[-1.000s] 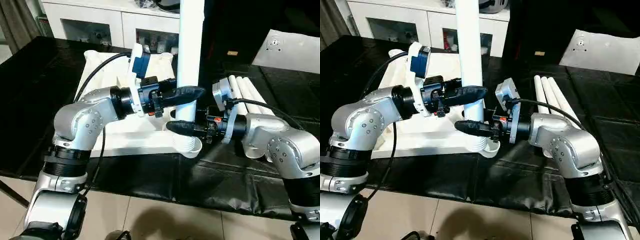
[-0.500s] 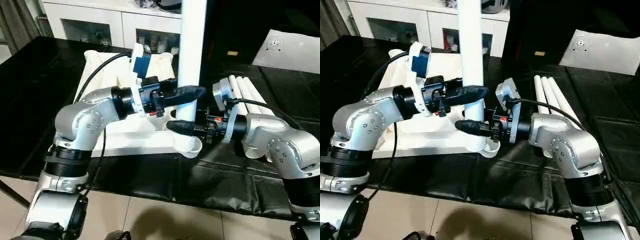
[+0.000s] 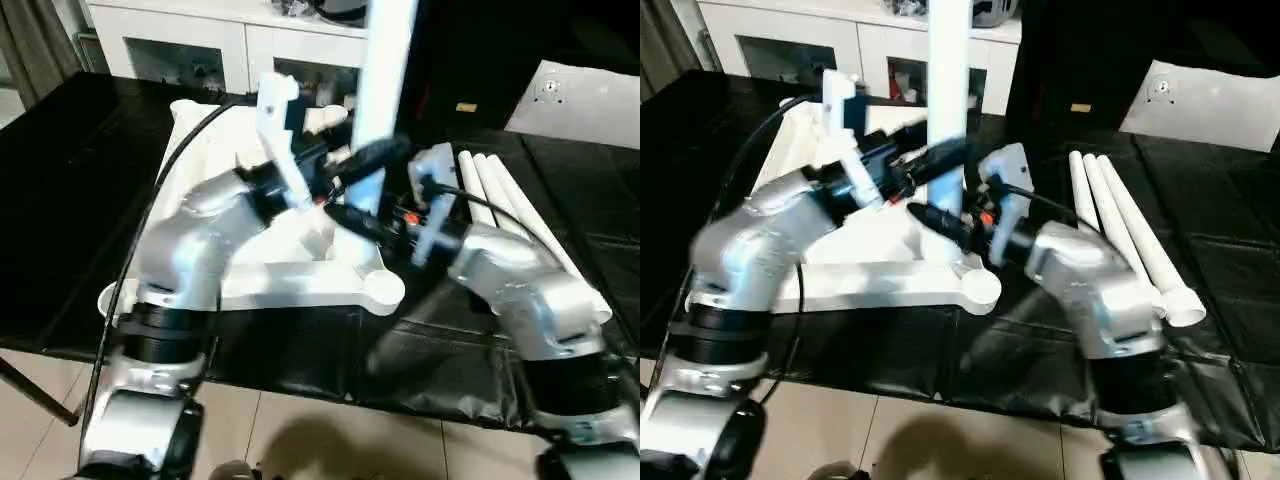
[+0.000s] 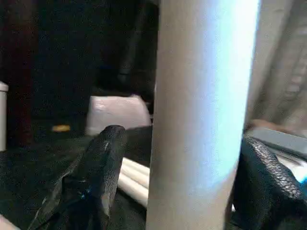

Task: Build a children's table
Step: Pick table leg

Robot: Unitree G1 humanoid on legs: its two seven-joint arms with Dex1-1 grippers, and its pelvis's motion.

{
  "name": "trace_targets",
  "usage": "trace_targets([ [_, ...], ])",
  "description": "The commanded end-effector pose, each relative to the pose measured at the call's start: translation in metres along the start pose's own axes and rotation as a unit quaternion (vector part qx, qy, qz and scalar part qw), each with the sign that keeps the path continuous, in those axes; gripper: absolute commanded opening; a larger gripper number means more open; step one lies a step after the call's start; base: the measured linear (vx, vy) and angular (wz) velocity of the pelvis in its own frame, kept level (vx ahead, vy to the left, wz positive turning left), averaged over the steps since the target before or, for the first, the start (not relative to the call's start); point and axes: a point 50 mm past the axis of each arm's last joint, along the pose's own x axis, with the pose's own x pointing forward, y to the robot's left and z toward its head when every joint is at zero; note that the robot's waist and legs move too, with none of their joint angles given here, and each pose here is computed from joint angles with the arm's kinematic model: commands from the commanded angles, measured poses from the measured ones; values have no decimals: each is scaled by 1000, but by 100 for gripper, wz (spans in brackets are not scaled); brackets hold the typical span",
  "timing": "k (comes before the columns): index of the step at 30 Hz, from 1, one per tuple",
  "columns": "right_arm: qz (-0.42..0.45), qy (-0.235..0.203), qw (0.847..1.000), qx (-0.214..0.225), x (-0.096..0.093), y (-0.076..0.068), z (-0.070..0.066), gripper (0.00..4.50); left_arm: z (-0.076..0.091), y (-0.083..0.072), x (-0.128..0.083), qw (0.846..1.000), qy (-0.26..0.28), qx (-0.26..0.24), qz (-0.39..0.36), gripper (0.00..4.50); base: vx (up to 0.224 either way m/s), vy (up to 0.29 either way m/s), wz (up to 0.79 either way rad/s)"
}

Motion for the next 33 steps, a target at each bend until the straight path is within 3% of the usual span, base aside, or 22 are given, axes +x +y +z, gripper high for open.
trace_targets([
  [1,-4,-25,1000,-16,2,4,6,194,-1,3,1,999,1,17,49,330,0,0,0],
  [5,-49,-47,997,-23,13,10,3,194,-2,3,6,989,-31,22,140,330,0,0,0],
  [11,-89,-62,994,-10,19,11,0,193,-2,-8,11,984,-63,-2,169,296,0,0,0],
  [16,-104,-67,992,-11,21,11,-1,193,-5,-15,14,983,-64,-5,169,296,0,0,0],
  [33,-130,-60,989,-20,20,5,-2,193,-7,-11,12,984,-62,-12,169,296,0,0,0],
])
